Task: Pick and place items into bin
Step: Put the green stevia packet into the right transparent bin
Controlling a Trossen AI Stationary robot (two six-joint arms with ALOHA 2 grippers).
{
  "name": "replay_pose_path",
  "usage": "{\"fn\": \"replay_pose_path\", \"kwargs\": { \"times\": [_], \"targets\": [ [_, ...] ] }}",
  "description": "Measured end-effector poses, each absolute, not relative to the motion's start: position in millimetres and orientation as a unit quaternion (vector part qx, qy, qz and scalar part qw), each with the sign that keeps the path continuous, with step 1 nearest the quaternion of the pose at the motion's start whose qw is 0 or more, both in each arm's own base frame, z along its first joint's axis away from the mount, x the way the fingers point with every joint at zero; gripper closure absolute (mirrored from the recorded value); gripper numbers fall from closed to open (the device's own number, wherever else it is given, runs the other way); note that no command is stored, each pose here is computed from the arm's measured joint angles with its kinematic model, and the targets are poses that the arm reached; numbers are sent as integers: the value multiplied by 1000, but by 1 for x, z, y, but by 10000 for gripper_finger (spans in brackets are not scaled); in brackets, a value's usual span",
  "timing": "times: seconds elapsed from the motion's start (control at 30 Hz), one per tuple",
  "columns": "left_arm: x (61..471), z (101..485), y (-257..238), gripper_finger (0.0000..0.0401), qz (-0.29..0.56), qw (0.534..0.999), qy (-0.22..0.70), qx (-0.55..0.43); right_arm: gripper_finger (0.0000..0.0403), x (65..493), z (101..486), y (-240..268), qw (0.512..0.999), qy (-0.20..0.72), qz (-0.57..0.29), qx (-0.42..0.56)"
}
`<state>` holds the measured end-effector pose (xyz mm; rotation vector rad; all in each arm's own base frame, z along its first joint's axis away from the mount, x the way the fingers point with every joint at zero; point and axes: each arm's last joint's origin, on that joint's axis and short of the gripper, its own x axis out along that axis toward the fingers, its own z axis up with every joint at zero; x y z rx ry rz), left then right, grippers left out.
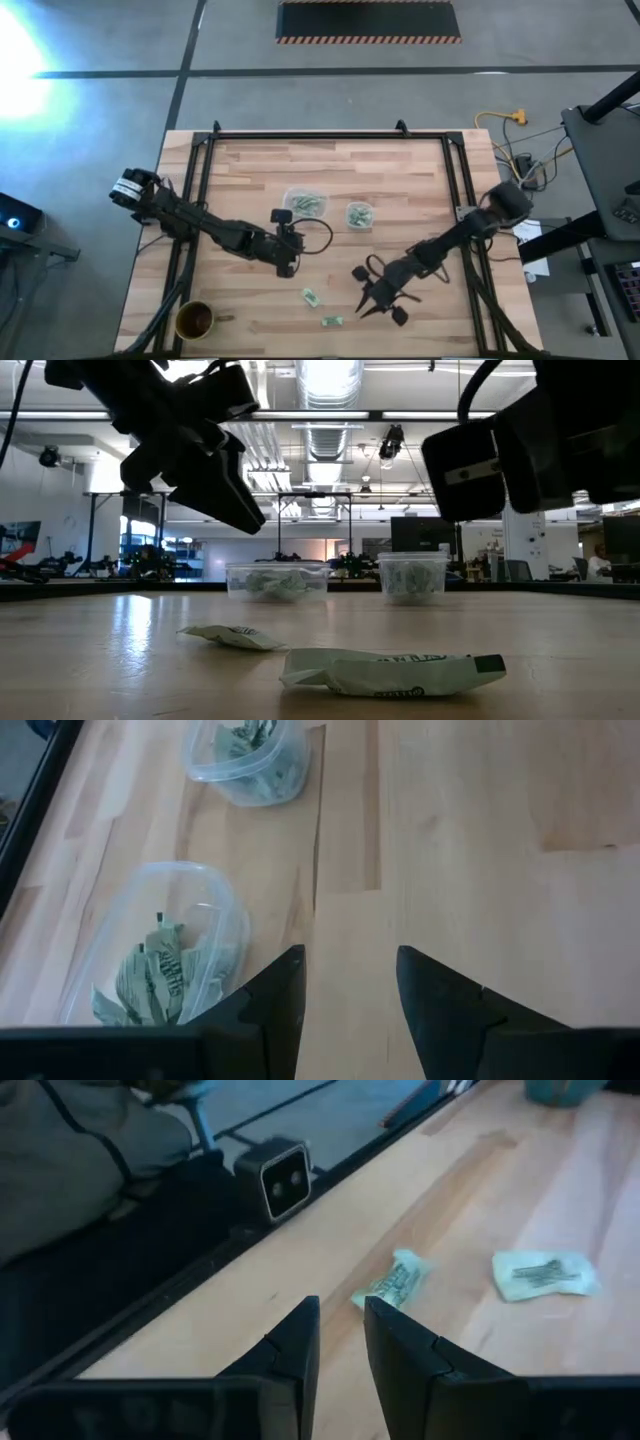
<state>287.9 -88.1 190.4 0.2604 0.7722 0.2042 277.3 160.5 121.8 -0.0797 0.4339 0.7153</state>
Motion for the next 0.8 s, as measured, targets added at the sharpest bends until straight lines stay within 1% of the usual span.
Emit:
{"fn": "replay_pose_path", "kwargs": {
  "times": [0.2, 0.5, 0.63, 0.8],
  "targets": [
    [287, 189, -88, 260, 103, 913, 376, 120, 330, 300, 110, 174, 911, 209, 350, -62],
    [287, 189, -88, 260, 102, 913, 377, 121, 329, 317, 94, 185, 905, 227, 352, -75],
    [287, 189, -88, 260, 102, 913, 377, 121, 310, 322, 97, 189, 900, 242, 353, -80],
    [287, 189, -88, 260, 102, 913, 377, 121, 273, 327, 100, 193, 895, 261, 353, -83]
  ]
}}
